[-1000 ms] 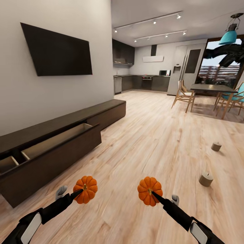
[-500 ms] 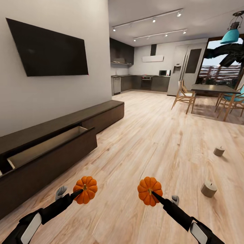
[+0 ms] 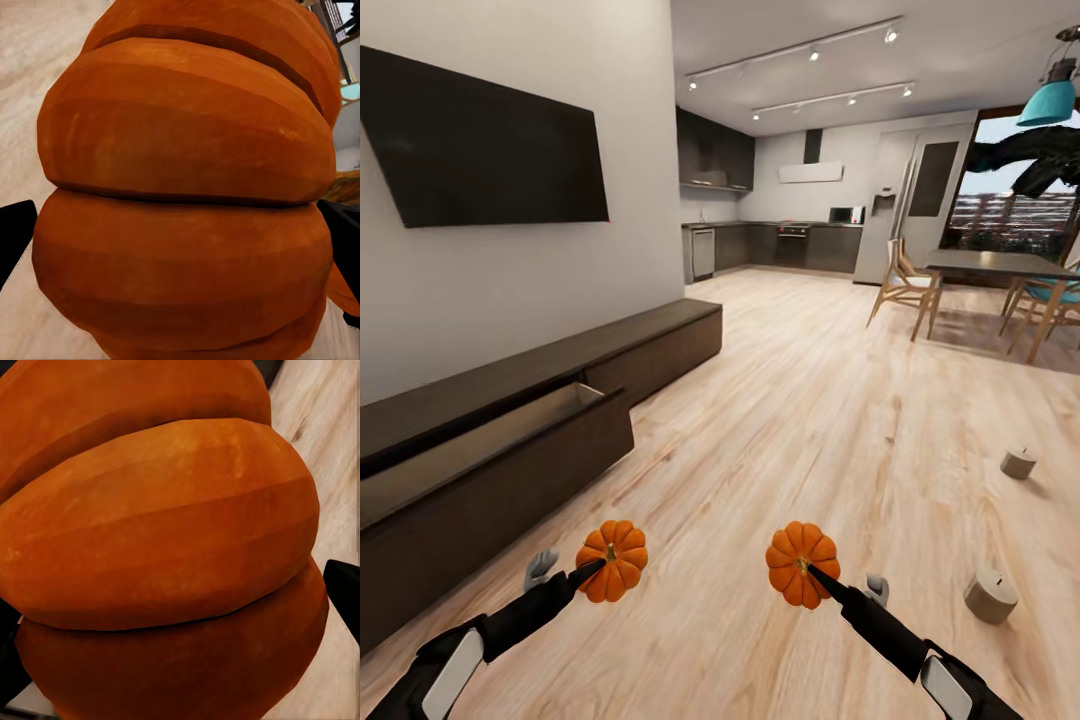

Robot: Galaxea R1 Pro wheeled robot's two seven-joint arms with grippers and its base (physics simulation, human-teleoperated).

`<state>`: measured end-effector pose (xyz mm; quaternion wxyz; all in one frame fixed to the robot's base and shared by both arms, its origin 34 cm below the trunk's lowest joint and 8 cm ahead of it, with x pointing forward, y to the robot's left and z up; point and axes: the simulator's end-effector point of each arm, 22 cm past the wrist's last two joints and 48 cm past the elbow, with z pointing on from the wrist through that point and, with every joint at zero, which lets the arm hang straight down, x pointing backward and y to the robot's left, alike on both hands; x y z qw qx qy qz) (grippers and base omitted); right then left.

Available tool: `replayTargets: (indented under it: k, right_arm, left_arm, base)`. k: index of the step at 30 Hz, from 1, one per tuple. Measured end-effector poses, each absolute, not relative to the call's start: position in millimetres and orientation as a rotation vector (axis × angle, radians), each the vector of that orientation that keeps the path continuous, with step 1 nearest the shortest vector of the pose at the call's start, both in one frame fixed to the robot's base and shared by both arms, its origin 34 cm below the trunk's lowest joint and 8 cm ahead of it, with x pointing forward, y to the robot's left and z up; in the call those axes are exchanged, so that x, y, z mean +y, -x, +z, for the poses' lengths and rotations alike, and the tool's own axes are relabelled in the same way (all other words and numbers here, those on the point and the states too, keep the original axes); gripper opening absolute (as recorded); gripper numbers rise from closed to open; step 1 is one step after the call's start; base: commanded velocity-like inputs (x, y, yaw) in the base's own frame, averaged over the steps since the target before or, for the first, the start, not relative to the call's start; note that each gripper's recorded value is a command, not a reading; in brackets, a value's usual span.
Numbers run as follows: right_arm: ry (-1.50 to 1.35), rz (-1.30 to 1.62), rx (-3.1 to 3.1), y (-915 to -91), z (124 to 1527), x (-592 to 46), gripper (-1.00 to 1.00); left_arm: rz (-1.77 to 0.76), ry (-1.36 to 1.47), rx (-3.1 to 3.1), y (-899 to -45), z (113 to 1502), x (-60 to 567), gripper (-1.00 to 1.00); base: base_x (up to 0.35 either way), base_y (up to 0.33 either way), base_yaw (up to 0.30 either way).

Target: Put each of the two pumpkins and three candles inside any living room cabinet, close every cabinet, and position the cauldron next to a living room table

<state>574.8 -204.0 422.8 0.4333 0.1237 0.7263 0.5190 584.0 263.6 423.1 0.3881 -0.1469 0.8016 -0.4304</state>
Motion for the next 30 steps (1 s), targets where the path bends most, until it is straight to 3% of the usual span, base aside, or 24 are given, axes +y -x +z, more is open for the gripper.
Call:
replayTargets:
  k: [7,18,30]
  right_arm:
    - [-0.308,1.296,1.81,-574.6,423.0,-203.6,-1.0]
    - [-0.308,1.294,1.809,-574.8,423.0,-204.0,-1.0]
    - [-0.309,1.292,1.811,-574.9,422.4,-204.1,-1.0]
  left_arm:
    - [-1.095,0.374,2.04,-583.9,422.7,262.5,-1.0]
    - [-1.096,0.374,2.04,-583.9,422.6,262.3,-1.0]
    - [-1.095,0.373,2.04,-583.9,422.6,262.4,-1.0]
  base:
    - [0.302,-0.106,0.215]
    - [0.302,-0.106,0.05]
    - [0.302,-0.109,0.271]
